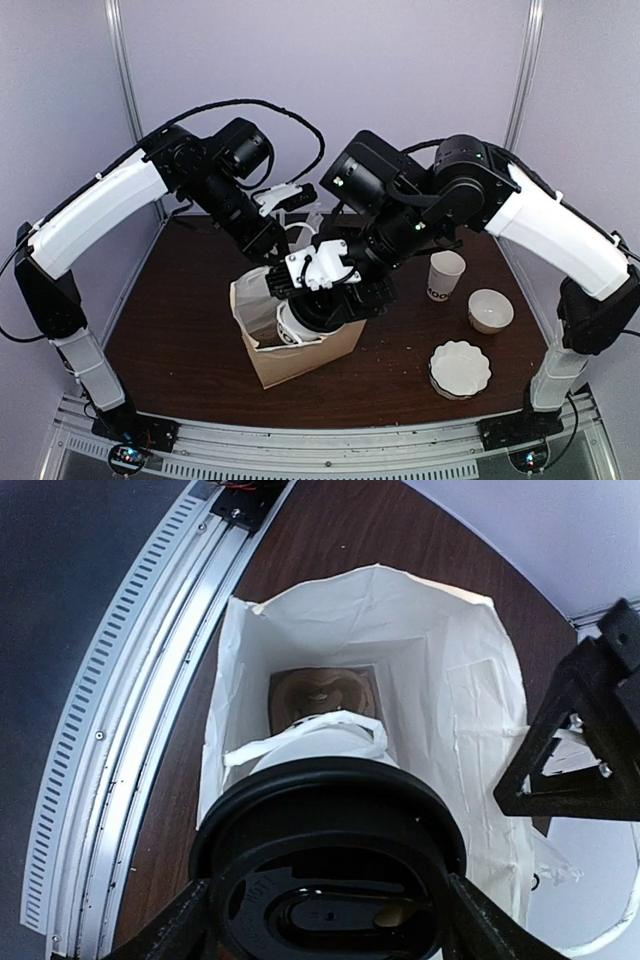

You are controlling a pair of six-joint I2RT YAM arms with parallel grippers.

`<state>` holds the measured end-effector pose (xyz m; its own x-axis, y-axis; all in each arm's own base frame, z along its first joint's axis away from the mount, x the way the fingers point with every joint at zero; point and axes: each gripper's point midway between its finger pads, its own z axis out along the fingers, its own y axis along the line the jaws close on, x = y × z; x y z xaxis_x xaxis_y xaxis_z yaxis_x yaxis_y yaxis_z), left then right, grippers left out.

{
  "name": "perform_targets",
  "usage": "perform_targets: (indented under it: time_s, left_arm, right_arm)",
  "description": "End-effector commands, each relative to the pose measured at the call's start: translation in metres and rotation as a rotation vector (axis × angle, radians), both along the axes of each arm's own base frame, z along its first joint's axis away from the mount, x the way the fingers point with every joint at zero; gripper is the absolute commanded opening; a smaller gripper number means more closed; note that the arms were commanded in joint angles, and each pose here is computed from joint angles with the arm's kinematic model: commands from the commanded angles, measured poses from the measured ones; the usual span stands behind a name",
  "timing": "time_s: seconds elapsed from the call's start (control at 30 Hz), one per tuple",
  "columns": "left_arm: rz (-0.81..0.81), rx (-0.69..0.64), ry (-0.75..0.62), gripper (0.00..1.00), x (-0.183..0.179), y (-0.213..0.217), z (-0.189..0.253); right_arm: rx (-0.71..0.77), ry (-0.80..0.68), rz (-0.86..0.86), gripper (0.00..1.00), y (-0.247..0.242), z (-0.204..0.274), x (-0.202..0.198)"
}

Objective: Pack the takeout coffee

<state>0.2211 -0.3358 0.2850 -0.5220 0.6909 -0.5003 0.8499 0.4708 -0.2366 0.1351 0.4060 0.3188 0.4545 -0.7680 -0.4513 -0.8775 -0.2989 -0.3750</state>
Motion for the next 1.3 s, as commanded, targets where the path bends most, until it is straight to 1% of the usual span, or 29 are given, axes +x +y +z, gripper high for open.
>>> perform_targets:
  time_s: [0.0, 0.07, 0.17, 0.23, 0.33, 0.43, 0.73, 0.97, 1.1, 1.27]
  left_arm:
    - [0.005, -0.027, -0.039, 0.3, -0.008, 0.0, 0.019]
    - [-0.004, -0.025, -0.039, 0.33, -0.011, -0.002, 0.019]
    - [-0.018, -0.026, -0.031, 0.32, -0.017, -0.005, 0.018]
    - [-0.024, -0.023, -0.02, 0.26, -0.019, -0.005, 0.016]
    - [-0.033, -0.022, -0.002, 0.16, -0.022, -0.007, 0.012]
    - [-0.053, -0.024, -0.004, 0.11, -0.026, -0.011, 0.012]
    - [-0.067, -0.033, -0.03, 0.05, -0.027, -0.01, 0.018]
    - [-0.072, -0.033, -0.041, 0.04, -0.027, -0.009, 0.019]
    - [-0.07, -0.016, -0.061, 0.01, -0.024, -0.008, 0.017]
    - [-0.073, -0.012, -0.067, 0.0, -0.023, -0.007, 0.016]
  right_arm:
    - [-0.019, -0.052, 0.001, 0.74, -0.019, 0.005, -0.012]
    - [-0.012, -0.076, -0.006, 0.74, -0.024, 0.008, -0.013]
    - [0.023, -0.127, -0.044, 0.74, -0.03, 0.019, -0.005]
    - [0.042, -0.171, -0.081, 0.74, -0.033, 0.026, 0.005]
    - [0.059, -0.187, -0.119, 0.74, -0.034, 0.028, 0.018]
    - [0.041, -0.19, -0.146, 0.74, -0.033, 0.022, 0.029]
    - [0.041, -0.151, -0.202, 0.74, -0.032, 0.019, 0.058]
    - [0.071, -0.115, -0.203, 0.74, -0.035, 0.025, 0.053]
    - [0.092, -0.128, -0.218, 0.74, -0.04, 0.035, 0.054]
    - [0.111, -0.13, -0.255, 0.74, -0.045, 0.041, 0.059]
